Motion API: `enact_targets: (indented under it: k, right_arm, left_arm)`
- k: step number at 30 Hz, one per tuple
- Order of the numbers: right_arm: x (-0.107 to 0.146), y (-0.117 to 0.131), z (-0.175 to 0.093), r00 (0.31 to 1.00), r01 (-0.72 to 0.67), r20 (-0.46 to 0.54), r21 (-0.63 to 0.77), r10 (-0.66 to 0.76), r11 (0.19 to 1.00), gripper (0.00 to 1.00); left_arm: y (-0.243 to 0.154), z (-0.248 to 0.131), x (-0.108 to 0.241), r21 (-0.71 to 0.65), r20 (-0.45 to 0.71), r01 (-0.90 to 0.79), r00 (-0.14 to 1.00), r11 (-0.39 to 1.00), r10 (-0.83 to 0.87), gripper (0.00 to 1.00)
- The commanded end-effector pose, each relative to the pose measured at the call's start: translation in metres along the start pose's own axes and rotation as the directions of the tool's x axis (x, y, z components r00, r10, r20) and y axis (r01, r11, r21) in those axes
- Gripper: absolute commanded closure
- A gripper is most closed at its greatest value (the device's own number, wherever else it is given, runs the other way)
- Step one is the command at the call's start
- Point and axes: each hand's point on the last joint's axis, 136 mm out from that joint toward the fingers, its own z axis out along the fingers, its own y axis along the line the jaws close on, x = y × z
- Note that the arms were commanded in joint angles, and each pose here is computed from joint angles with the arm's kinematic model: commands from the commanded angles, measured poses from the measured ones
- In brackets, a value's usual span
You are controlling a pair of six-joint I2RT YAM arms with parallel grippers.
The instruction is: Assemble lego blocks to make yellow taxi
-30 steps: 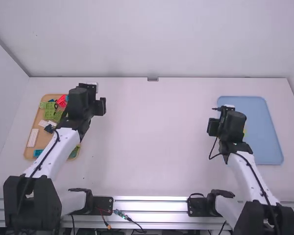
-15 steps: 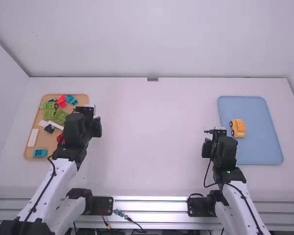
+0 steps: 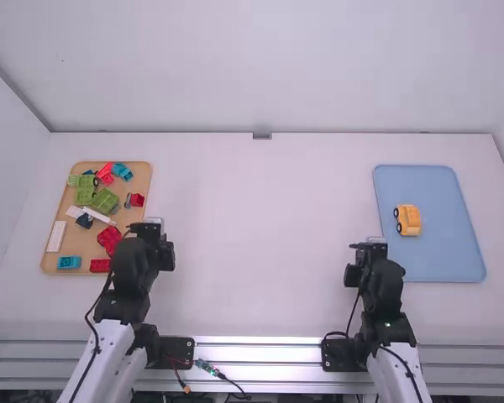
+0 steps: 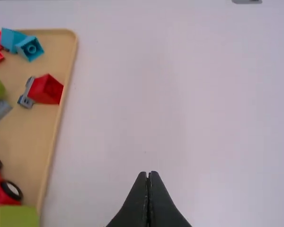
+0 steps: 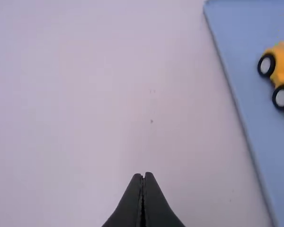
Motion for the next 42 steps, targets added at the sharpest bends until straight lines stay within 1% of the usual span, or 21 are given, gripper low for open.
enact_targets:
  k: [1,7,13,30,33,42]
  right_arm:
    - [-0.004,-0.001,-0.002,0.999,-0.004,0.031,0.006,0.004,1.000,1.00]
    - [-0.027,-0.001,-0.010,0.990,-0.003,0.140,0.006,0.002,1.000,1.00]
    - [-0.045,-0.001,-0.019,0.974,-0.001,0.226,0.006,0.000,1.000,1.00]
    - [-0.082,-0.001,-0.043,0.912,0.002,0.409,0.007,-0.004,1.000,1.00]
    - [-0.086,-0.001,-0.046,0.903,0.002,0.429,0.007,-0.005,1.000,1.00]
    - [-0.086,-0.001,-0.046,0.903,0.002,0.429,0.007,-0.005,1.000,1.00]
  left_arm:
    - [0.000,-0.001,0.013,-0.001,0.005,-0.002,1.000,1.000,0.002,1.00]
    - [0.000,0.001,0.044,-0.001,0.005,-0.002,1.000,1.000,0.002,1.00]
    - [0.000,-0.006,0.025,-0.001,0.100,-0.002,0.995,1.000,0.002,1.00]
    - [0.000,-0.029,-0.021,-0.001,0.319,-0.002,0.948,1.000,0.002,1.00]
    - [0.000,-0.033,-0.027,-0.001,0.347,-0.002,0.938,1.000,0.002,1.00]
    - [0.000,-0.044,-0.041,-0.001,0.422,-0.002,0.907,1.000,0.002,1.00]
